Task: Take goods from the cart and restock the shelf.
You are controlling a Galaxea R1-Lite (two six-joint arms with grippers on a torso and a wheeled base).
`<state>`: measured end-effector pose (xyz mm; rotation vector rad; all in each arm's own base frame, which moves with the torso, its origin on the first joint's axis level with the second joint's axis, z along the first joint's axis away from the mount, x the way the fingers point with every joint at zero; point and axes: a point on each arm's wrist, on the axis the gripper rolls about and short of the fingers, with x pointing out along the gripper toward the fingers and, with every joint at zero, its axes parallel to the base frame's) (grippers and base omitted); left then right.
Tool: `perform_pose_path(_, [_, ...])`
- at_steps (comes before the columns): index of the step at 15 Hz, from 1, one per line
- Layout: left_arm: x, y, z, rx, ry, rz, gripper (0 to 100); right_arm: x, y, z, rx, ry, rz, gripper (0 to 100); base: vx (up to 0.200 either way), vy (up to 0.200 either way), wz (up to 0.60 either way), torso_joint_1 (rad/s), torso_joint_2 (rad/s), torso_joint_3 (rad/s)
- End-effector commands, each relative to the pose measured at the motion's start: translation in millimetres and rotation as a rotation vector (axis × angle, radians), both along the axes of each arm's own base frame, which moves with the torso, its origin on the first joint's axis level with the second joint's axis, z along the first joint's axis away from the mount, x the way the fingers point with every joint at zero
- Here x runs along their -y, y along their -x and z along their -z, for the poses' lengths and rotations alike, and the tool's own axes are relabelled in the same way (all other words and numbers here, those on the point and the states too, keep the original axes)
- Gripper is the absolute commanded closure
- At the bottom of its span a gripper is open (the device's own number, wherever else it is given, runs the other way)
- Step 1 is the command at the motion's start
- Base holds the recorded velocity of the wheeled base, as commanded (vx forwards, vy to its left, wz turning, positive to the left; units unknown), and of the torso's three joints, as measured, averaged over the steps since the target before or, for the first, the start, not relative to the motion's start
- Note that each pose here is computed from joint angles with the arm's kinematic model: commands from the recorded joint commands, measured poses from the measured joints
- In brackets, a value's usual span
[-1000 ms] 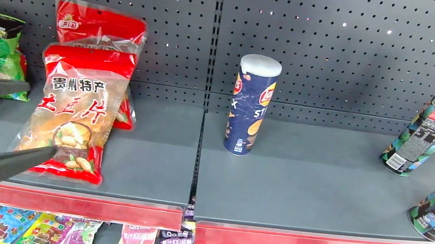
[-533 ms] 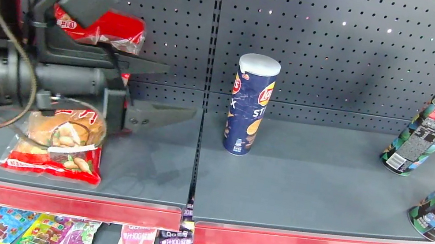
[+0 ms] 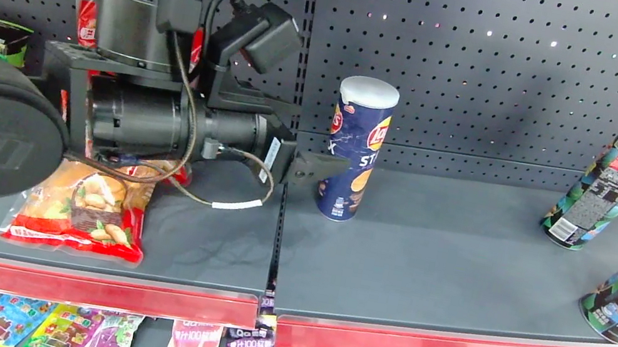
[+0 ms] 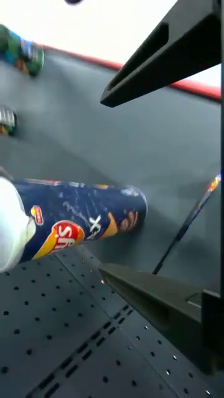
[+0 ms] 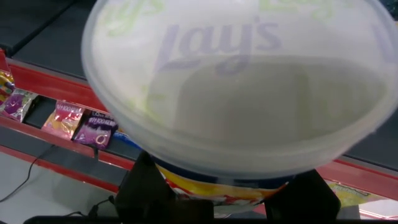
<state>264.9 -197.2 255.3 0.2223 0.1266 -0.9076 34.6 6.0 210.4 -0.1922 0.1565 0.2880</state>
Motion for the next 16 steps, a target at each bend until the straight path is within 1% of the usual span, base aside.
perform_pose_path(1, [12.8, -6.2, 7.9, -0.012, -0.016, -0.014, 0, 0.0, 1.3, 0.6, 0.004, 0.0, 0.001, 100, 0.0, 0.0, 0.0, 0.0, 0.0, 0.0])
perform_pose_path(2, [15.3, -10.5, 8.0, 0.004, -0.014, -0.044, 0, 0.0, 1.3, 0.6, 0.004, 0.0, 0.001, 100, 0.0, 0.0, 0.0, 0.0, 0.0, 0.0])
perform_pose_path(3, [16.3, -12.2, 7.7, 0.013, -0.01, -0.053, 0, 0.1, 1.6, 0.5, 0.005, 0.001, 0.003, 100, 0.0, 0.0, 0.0, 0.0, 0.0, 0.0])
perform_pose_path(4, [22.0, -22.3, 8.6, 0.063, 0.016, -0.12, 0, 0.1, 2.5, 1.2, 0.007, 0.001, 0.006, 100, 0.0, 0.0, 0.0, 0.0, 0.0, 0.0])
perform_pose_path(5, [27.0, -22.9, 9.6, 0.08, 0.024, -0.146, 0, 0.1, 3.0, 1.6, 0.008, 0.001, 0.006, 100, 0.0, 0.0, 0.0, 0.0, 0.0, 0.0])
perform_pose_path(7, [30.2, -21.0, 9.7, 0.082, 0.027, -0.146, 0, 0.1, 3.4, 1.7, 0.008, 0.001, 0.006, 100, 0.0, 0.0, 0.0, 0.0, 0.0, 0.0])
perform_pose_path(8, [38.4, -15.6, 9.1, 0.07, 0.042, -0.137, 0, 0.1, 3.7, 1.6, 0.01, 0.0, 0.006, 100, 0.0, 0.0, 0.0, 0.0, 0.0, 0.0])
perform_pose_path(13, [51.1, -22.5, 8.5, 0.085, 0.049, -0.188, 0, 0.1, 3.8, 2.7, 0.008, 0.0, 0.006, 100, 0.0, 0.0, 0.0, 0.0, 0.0, 0.0])
perform_pose_path(14, [57.3, -22.5, 8.8, 0.087, 0.053, -0.181, 0, 0.1, 4.8, 2.1, 0.014, 0.0, 0.006, 100, 0.0, 0.0, 0.0, 0.0, 0.0, 0.0])
perform_pose_path(16, [63.7, -25.5, 10.6, 0.091, 0.05, -0.205, 0, 0.2, 6.0, 2.5, 0.017, 0.0, 0.007, 100, 0.0, 0.0, 0.0, 0.0, 0.0, 0.0])
